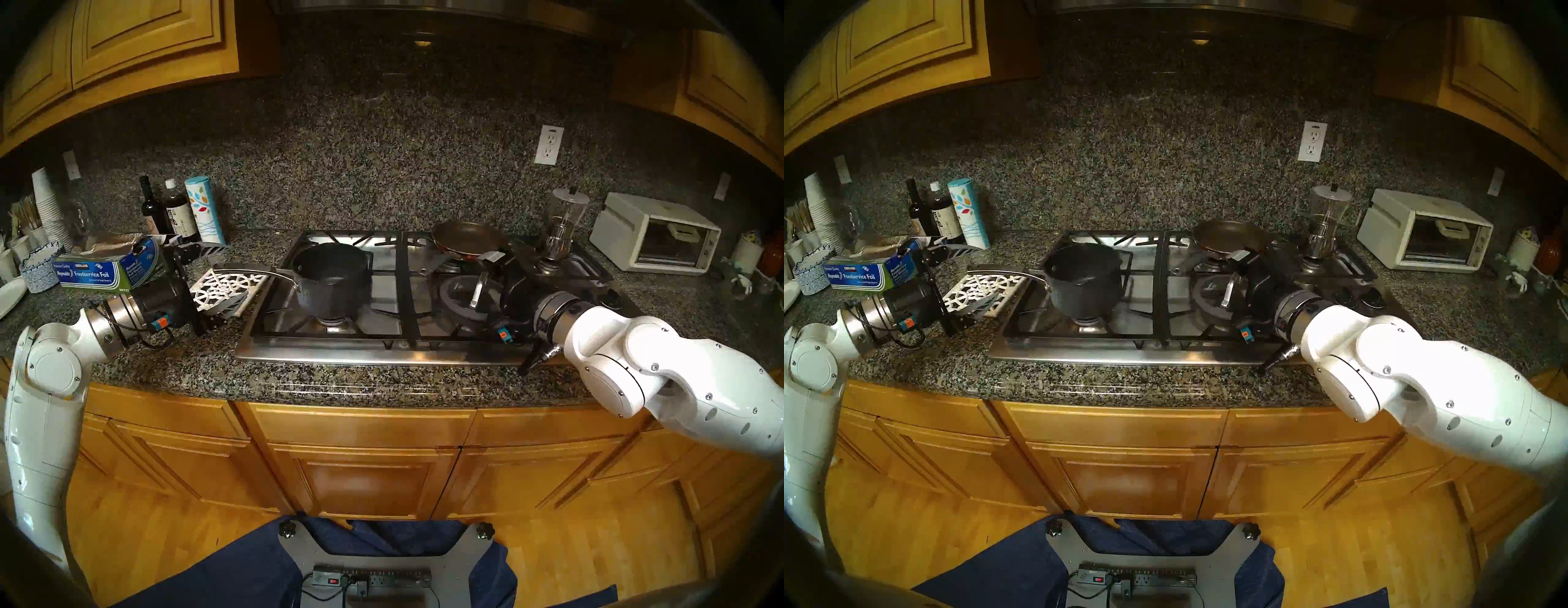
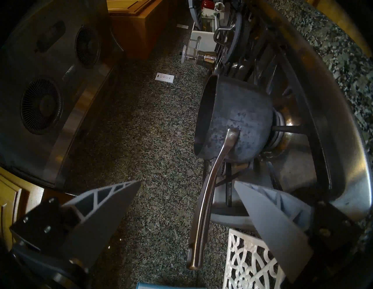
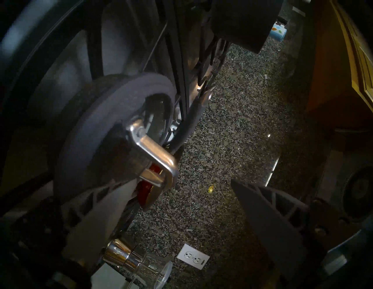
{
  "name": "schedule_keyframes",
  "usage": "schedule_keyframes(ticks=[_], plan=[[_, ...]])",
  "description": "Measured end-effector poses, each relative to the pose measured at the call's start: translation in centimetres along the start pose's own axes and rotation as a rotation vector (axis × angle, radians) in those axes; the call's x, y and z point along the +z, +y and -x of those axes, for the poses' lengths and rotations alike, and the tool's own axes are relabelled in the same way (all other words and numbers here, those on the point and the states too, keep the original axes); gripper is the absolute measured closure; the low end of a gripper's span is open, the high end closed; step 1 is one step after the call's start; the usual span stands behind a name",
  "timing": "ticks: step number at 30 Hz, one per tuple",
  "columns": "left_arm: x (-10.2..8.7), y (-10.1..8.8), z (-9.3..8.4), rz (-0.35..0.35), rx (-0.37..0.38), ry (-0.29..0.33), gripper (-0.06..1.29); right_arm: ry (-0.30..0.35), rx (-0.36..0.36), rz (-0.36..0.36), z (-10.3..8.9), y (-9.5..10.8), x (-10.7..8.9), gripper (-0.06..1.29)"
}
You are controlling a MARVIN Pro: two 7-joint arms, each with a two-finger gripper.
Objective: Pick up the pot, put it on the stove, take off the pot lid
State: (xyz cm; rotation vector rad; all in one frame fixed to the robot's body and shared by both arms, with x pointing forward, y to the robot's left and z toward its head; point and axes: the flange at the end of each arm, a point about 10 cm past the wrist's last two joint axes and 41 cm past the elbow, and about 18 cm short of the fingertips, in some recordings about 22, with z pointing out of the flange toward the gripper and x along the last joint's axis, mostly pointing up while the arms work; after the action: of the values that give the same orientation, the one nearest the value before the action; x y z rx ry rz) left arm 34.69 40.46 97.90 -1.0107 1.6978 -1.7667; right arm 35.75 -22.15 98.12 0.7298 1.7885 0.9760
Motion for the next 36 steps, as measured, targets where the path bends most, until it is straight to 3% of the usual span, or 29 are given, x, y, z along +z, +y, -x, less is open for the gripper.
schedule_keyframes(ticks=[13,36], plan=[[0.0,0.0,0.0,0.000,0.000,0.000,-0.02,-0.014,-0.017,0.010,1.2,2.7,-1.8,0.04],[0.0,0.0,0.0,0.000,0.000,0.000,-0.02,-0.065,-0.068,-0.037,3.3,6.1,-3.8,0.04]])
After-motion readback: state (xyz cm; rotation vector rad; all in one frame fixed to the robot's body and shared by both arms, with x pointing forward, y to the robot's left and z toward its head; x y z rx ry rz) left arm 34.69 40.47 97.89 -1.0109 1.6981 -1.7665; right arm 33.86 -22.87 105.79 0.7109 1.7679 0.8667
